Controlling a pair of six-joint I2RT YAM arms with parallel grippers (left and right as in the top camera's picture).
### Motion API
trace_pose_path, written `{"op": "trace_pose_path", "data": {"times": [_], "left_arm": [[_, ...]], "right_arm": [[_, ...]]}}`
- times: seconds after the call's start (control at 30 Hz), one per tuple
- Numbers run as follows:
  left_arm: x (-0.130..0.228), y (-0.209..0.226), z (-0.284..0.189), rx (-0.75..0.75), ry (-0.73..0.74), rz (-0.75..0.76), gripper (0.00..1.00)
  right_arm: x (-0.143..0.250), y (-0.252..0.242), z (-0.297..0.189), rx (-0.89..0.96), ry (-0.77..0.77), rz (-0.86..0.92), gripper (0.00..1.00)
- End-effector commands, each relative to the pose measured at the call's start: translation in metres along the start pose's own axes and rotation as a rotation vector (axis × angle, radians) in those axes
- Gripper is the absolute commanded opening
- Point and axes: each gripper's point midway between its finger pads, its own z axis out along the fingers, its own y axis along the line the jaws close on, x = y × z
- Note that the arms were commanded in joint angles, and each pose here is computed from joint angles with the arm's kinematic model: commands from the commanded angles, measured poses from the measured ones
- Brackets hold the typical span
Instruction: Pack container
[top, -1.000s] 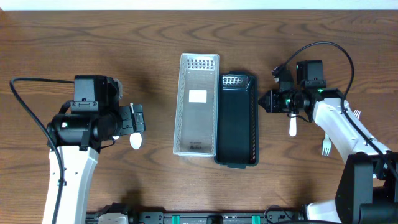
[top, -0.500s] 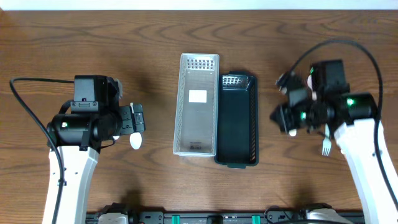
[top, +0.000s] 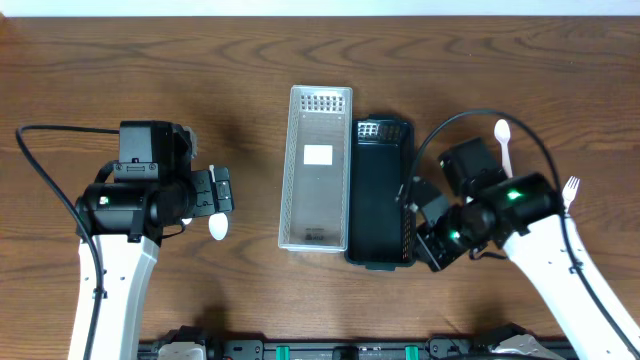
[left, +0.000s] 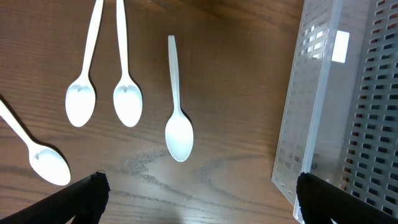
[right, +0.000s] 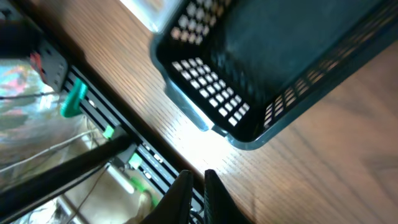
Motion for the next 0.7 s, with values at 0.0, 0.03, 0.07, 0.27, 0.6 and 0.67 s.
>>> {"op": "trace_pose_path", "data": {"times": [0.0, 0.03, 0.07, 0.27, 0.6, 0.67], "left_arm": [[-0.005, -0.001, -0.004, 0.0, -0.016, 0.003, 0.98], [-0.005, -0.001, -0.004, 0.0, -0.016, 0.003, 0.98], [-0.005, -0.001, -0.004, 0.0, -0.016, 0.003, 0.98], [-0.006, -0.001, -0.004, 0.0, -0.016, 0.003, 0.98], [-0.005, -0.001, -0.004, 0.0, -0.016, 0.003, 0.98], [-0.005, -0.001, -0.004, 0.0, -0.016, 0.003, 0.98]], "right_arm": [[0.017, 0.001, 0.02, -0.023, 0.055, 0.031, 0.06], [0.02, 0.002, 0.025, -0.029, 0.062, 0.029, 0.05], [0.02, 0.004, 0.029, -0.047, 0.062, 0.031, 0.04], [0.023, 0.01, 0.043, -0.063, 0.07, 0.057, 0.01], [0.028, 0.014, 0.064, -0.065, 0.087, 0.05, 0.02], [0.024, 0.012, 0.065, -0.053, 0.072, 0.042, 0.02]]}}
